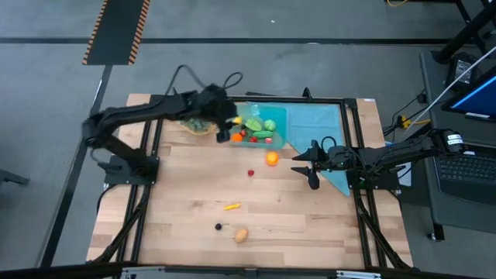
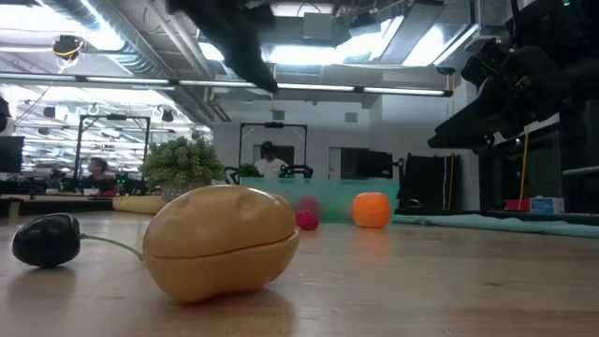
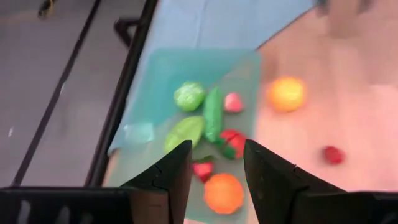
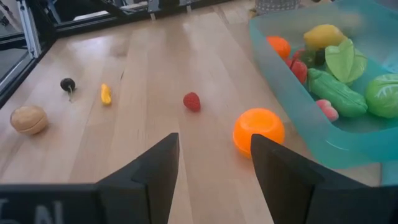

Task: Pick and placing Produce into tupperware
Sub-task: Put the orange into the blue bin

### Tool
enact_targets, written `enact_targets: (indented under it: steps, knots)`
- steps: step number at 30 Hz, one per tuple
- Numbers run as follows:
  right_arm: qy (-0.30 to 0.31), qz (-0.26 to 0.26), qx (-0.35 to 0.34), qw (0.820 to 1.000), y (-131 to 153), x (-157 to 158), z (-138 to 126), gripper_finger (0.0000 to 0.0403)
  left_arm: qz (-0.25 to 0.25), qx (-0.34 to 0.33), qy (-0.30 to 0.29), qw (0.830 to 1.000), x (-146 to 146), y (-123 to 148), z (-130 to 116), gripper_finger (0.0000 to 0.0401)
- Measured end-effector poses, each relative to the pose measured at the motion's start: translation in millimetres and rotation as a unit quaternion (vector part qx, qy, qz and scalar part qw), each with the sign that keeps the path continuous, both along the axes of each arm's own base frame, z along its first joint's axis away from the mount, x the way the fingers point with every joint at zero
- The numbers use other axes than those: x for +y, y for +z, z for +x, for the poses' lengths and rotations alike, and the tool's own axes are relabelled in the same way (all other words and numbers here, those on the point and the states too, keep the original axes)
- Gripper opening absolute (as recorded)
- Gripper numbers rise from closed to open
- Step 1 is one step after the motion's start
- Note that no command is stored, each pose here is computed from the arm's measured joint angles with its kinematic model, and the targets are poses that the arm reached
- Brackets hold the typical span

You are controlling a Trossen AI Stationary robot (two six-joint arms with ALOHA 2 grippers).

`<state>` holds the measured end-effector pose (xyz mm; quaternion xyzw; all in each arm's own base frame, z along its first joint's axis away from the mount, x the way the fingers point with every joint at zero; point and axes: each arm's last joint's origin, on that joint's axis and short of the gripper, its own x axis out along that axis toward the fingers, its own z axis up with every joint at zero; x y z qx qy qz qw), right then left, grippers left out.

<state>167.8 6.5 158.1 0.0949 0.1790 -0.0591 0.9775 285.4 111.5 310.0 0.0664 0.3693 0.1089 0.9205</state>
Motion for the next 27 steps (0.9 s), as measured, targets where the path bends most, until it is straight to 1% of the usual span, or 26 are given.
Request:
enact_targets:
  steps: [2, 5, 9, 13, 17, 22, 24, 27]
  knots:
    - [0.000, 0.000, 0.000, 1.000, 0.0, 0.0, 0.0, 0.0202, 0.006, -0.030, -0.012, 0.999, -14.2, 2.2, -14.9, 0.0135]
    - [0.000, -0.001, 0.000, 1.000, 0.0, 0.0, 0.0, 0.0202, 0.003, -0.066, -0.012, 0.998, -30.5, 3.6, -41.2, 0.0138]
    - [0.001, -0.001, 0.000, 1.000, 0.0, 0.1, 0.0, 0.0202, -0.005, -0.113, -0.012, 0.993, -49.0, -1.8, -74.3, 0.0145]
    - [0.001, -0.001, 0.000, 1.000, 0.1, 0.1, 0.0, 0.0202, 0.004, -0.165, -0.021, 0.986, -61.8, -7.4, -104.0, 0.0149]
    - [0.001, -0.001, -0.003, 1.000, 0.5, 0.1, 0.2, 0.0202, 0.006, -0.208, -0.017, 0.978, -69.1, -12.7, -129.9, 0.0149]
    - [0.001, -0.002, -0.003, 1.000, 0.5, 0.2, 0.2, 0.0202, -0.007, -0.243, -0.011, 0.970, -77.1, -26.5, -154.1, 0.0141]
    - [0.003, -0.006, -0.003, 1.000, 0.7, 0.1, 0.3, 0.0202, -0.010, -0.253, -0.018, 0.967, -80.5, -37.2, -158.1, 0.0138]
    - [0.006, -0.014, -0.011, 1.000, 2.2, 0.2, 0.8, 0.0202, -0.013, -0.289, -0.037, 0.956, -86.2, -54.2, -158.9, 0.0134]
